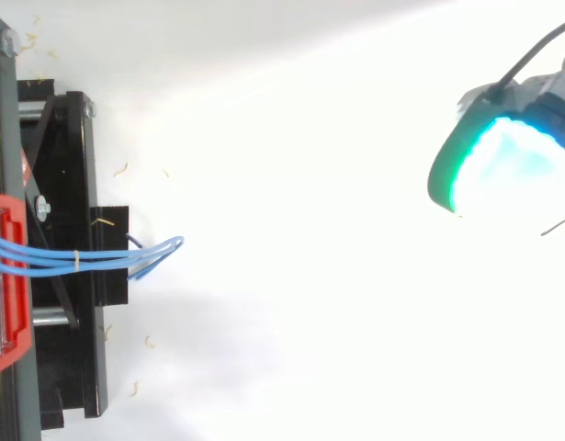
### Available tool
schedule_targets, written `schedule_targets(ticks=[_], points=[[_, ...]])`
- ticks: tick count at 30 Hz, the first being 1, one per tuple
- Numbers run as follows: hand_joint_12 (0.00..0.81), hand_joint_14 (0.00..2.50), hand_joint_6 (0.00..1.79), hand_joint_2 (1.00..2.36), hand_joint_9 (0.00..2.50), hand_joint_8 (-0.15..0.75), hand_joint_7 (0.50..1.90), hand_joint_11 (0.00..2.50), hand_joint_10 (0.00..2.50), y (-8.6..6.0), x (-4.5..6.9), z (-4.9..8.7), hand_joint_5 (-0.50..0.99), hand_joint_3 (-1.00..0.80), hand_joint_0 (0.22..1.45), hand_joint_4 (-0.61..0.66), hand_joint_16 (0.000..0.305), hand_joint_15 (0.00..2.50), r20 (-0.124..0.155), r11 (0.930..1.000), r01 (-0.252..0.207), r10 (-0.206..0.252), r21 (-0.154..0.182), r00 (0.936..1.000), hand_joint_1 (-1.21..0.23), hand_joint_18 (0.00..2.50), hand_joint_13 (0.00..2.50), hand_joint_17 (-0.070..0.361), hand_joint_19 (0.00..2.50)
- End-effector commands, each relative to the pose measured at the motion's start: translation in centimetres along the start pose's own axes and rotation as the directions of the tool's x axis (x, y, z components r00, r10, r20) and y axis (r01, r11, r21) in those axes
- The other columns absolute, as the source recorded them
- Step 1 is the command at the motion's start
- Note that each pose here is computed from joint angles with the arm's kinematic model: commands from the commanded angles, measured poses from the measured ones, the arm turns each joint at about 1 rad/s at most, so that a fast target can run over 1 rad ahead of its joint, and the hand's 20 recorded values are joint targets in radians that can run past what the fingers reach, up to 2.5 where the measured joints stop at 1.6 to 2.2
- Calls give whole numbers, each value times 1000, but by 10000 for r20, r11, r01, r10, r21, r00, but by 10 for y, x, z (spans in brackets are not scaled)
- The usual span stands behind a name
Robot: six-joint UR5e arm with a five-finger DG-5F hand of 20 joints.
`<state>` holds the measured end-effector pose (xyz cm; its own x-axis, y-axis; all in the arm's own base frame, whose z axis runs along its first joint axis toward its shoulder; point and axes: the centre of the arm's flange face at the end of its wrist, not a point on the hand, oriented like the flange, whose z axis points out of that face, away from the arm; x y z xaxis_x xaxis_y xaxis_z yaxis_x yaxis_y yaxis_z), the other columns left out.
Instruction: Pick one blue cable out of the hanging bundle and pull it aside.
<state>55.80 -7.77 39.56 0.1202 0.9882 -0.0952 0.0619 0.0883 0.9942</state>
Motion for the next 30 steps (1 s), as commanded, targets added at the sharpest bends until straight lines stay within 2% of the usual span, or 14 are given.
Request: schedule_targets(ticks=[1,3,7,9,15,18,19,22,24,25,26,27,29,30], points=[[373,4,502,1004,382,279,706,0,1,-5,2,5,-215,-452,494,225,61,116,4,10000,-50,50,-19,10000,-503,320,326,138,257],[373,5,502,1005,383,278,706,0,0,-14,4,11,-215,-452,494,225,61,120,1,9999,-160,160,26,9999,-503,320,327,138,258],[375,6,502,1005,387,279,705,0,0,-23,5,16,-214,-452,495,222,61,125,-1,9987,-505,505,115,9987,-503,320,330,138,259],[376,4,502,1004,389,279,708,0,0,-23,5,16,-214,-451,495,223,61,119,16,9978,-658,658,115,9978,-504,319,333,138,259],[375,5,502,1004,390,280,708,0,1,-22,7,19,-215,-451,496,224,61,122,4,9976,-689,689,-107,9976,-504,319,333,138,259],[374,5,502,1004,392,279,708,0,0,-28,6,24,-214,-452,497,225,61,126,35,9976,-671,672,-151,9977,-504,319,333,138,258],[374,4,502,1004,392,280,707,0,0,-39,8,28,-214,-451,497,225,61,119,32,9978,-661,661,56,9978,-504,320,333,138,255],[374,5,502,1004,392,280,706,0,0,-48,9,33,-214,-449,497,225,61,126,46,9977,-672,671,131,9977,-504,320,333,138,259],[373,5,502,1004,391,279,706,0,1,-47,8,35,-214,-451,498,224,61,123,79,9977,-676,676,-46,9977,-504,320,333,138,260],[374,5,502,1004,391,280,708,0,0,-47,8,36,-214,-449,498,224,61,123,142,9975,-696,697,-119,9975,-504,320,333,138,260],[374,5,502,1004,391,279,707,0,1,-46,7,37,-215,-451,499,224,61,123,376,9981,-586,594,-214,9975,-504,320,332,138,263],[374,6,502,1004,392,280,706,0,0,-46,6,37,-215,-450,499,223,61,122,423,9982,-559,568,-226,9975,-505,320,332,138,259],[374,5,502,1004,392,280,708,0,0,-56,7,43,-215,-450,499,223,61,121,701,9993,-337,349,-173,9969,-505,320,331,138,260],[373,5,502,1005,391,280,706,0,0,-56,7,43,-215,-451,499,224,61,126,701,9993,-337,349,-173,9969,-505,320,331,138,260]])
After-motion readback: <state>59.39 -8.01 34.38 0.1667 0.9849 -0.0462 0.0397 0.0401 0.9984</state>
